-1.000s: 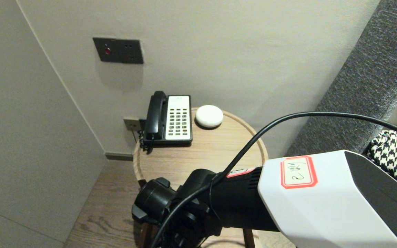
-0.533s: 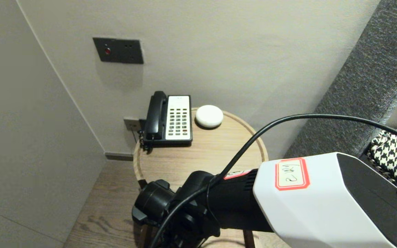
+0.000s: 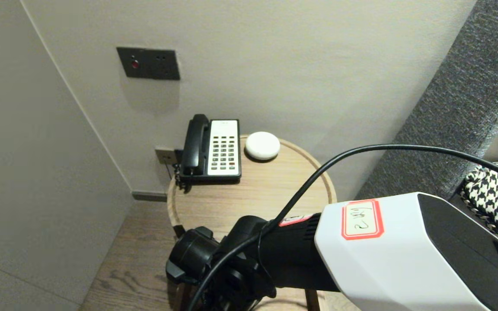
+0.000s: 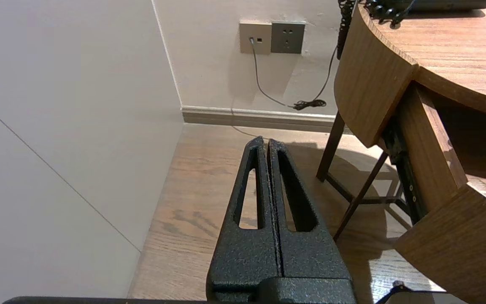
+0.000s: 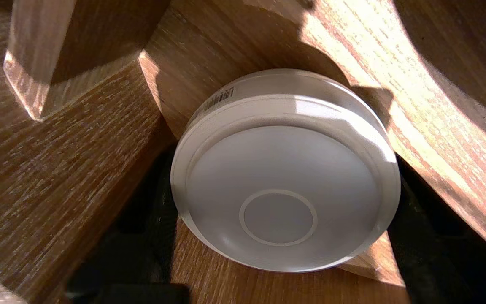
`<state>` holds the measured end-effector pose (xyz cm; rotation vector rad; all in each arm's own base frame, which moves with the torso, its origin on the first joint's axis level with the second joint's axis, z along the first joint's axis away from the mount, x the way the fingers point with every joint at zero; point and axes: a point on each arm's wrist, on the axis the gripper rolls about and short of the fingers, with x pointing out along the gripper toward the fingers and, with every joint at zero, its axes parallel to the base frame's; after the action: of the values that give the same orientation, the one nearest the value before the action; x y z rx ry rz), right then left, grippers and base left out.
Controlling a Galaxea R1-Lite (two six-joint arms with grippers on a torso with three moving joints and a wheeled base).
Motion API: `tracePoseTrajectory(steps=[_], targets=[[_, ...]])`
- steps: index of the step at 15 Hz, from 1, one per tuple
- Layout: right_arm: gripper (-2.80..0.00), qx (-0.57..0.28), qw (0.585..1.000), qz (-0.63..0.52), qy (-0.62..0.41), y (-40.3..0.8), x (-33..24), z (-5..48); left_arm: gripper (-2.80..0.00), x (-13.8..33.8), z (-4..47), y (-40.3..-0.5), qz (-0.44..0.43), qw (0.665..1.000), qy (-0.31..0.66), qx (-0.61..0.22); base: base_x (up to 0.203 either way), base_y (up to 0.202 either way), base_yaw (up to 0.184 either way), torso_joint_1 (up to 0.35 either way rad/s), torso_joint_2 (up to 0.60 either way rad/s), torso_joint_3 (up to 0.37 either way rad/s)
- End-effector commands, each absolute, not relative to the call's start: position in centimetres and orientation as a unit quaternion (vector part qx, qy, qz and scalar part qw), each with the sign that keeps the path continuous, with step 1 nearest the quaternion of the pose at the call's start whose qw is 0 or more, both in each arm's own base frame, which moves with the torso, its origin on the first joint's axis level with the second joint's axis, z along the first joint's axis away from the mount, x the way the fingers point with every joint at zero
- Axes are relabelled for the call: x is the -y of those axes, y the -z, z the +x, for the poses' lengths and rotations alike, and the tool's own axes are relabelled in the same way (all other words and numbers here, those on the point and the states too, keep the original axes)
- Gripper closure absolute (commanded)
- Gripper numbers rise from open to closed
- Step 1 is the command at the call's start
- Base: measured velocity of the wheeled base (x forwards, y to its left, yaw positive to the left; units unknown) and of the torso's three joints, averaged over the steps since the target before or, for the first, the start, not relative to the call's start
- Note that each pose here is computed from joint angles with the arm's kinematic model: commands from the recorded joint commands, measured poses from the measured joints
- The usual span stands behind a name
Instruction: Put the remote controls on the table in the drawer one by one
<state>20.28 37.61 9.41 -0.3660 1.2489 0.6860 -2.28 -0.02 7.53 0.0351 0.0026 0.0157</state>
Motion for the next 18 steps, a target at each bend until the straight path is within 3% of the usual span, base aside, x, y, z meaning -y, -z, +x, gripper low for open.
tracePoseTrajectory(steps=[1, 9, 18], targets=[[-2.80, -0.570, 0.741, -0.167, -0.313, -9.4, -37.6, 20.2, 0.00, 0.0, -2.3, -7.5, 0.018, 1.000, -0.008, -0.002, 0.000, 0.000, 0.000, 0.000, 0.00, 0.000], [-2.80, -0.567, 0.744, -0.164, -0.314, -10.2, -37.4, 20.0, 0.00, 0.0, -2.3, -7.5, 0.018, 1.000, -0.008, -0.002, 0.000, 0.000, 0.000, 0.000, 0.00, 0.000], [-2.80, -0.535, 0.768, -0.137, -0.326, -16.1, -34.0, 18.3, 0.00, 0.0, -2.3, -7.5, 0.018, 1.000, -0.008, -0.001, 0.000, 0.000, 0.000, 0.000, 0.00, 0.000]])
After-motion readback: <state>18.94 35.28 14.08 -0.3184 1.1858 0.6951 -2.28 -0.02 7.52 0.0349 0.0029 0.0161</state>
